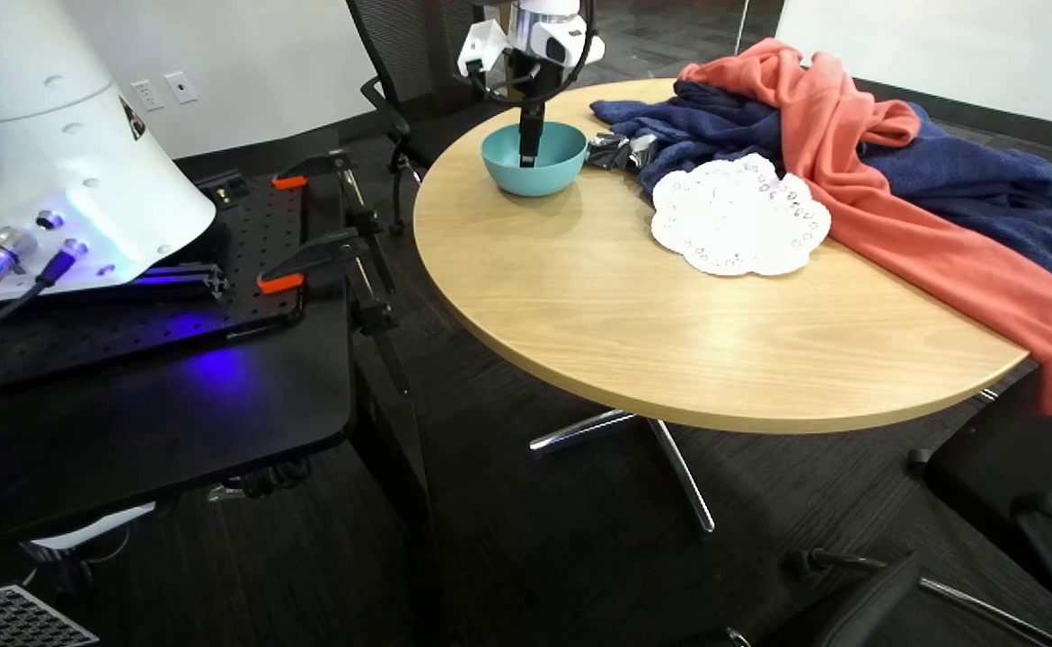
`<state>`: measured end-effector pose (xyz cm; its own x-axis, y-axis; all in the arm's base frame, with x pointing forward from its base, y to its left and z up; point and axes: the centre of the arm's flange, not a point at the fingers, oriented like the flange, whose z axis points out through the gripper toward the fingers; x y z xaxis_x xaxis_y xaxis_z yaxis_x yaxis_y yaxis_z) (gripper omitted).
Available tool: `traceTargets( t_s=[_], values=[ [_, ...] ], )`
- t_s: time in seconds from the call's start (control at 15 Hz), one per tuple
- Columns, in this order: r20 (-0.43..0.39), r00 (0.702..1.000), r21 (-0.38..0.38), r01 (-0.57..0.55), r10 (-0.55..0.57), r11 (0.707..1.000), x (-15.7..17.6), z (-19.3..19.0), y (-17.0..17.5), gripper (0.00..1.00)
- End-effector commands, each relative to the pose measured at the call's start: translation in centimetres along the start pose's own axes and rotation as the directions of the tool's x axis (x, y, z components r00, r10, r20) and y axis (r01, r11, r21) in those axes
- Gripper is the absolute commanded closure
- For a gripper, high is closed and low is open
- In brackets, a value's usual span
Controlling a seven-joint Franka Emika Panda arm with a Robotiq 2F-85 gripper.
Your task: Take the marker from the blue bowl and put it on the table
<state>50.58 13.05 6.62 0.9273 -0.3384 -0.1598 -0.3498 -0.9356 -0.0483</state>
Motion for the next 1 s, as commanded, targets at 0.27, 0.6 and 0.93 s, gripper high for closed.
traceTargets(
  t_s=[0.27,0.6,0.93],
  values=[
    [-0.004,0.999,-0.007,-0.036,0.036,0.999,0.6,1.4,-0.6,0.34],
    [-0.005,0.999,-0.013,-0.034,0.034,0.999,0.5,1.4,-0.7,0.75],
    [-0.009,1.0,-0.038,-0.021,0.02,0.999,-0.1,0.1,-0.4,1.0]
  ],
)
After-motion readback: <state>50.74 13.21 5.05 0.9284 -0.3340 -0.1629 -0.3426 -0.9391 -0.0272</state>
